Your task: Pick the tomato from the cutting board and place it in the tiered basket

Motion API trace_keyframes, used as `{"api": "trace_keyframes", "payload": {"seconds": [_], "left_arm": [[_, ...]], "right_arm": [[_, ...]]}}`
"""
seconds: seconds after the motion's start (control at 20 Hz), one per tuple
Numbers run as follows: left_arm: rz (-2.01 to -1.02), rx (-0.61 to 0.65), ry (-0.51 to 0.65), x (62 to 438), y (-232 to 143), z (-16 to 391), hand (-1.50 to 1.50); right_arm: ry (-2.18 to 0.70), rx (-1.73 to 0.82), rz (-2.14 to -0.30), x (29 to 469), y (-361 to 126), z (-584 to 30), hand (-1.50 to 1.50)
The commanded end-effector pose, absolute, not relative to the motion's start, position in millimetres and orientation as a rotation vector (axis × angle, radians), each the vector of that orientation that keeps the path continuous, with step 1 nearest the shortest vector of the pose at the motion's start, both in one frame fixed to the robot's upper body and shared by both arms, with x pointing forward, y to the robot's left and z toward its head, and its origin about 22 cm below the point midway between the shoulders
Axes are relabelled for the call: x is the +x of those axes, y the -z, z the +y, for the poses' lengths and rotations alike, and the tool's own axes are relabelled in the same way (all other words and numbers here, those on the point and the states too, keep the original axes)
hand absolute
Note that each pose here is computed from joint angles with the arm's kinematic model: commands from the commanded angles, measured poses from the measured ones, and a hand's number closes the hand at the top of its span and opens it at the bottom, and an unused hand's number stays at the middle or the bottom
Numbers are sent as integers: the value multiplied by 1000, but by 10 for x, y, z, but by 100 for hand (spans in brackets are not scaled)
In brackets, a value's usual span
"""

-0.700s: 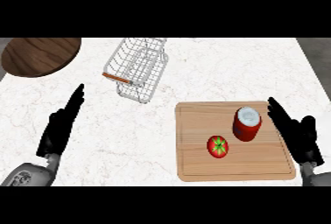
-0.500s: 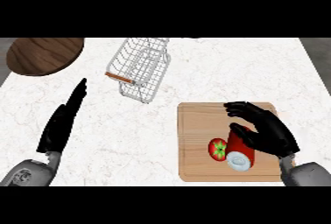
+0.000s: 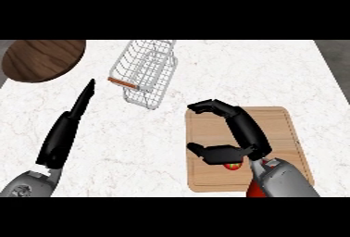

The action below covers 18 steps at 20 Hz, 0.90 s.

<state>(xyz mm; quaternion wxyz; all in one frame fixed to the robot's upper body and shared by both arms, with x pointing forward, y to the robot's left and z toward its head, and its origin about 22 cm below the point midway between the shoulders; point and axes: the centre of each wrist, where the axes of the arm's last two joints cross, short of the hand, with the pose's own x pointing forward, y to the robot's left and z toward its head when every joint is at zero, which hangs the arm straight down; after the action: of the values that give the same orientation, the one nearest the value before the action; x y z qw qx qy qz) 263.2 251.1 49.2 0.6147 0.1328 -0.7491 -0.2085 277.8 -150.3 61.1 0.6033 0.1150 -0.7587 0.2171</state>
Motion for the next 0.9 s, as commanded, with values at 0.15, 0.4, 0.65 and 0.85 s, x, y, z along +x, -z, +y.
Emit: {"api": "trace_keyframes", "payload": {"seconds": [0.15,0.4,0.65,0.85], "left_arm": [[-1743,321,479,2566,-542,2691,0],[-1740,337,494,2598,-546,2659,0],[-1751,321,486,2575,-506,2675,0],[-1747,294,503,2493,-512,2591,0]], "right_arm": [[-882,224,-1677,2628,-907,-1718,-150],[-1257,-190,-1438,2761,-1390,-1817,-150],[-1482,-441,-1278,2535,-1756,-1761,-150],[-1522,-544,-1176,2242,-1990,-1567,-150]]}}
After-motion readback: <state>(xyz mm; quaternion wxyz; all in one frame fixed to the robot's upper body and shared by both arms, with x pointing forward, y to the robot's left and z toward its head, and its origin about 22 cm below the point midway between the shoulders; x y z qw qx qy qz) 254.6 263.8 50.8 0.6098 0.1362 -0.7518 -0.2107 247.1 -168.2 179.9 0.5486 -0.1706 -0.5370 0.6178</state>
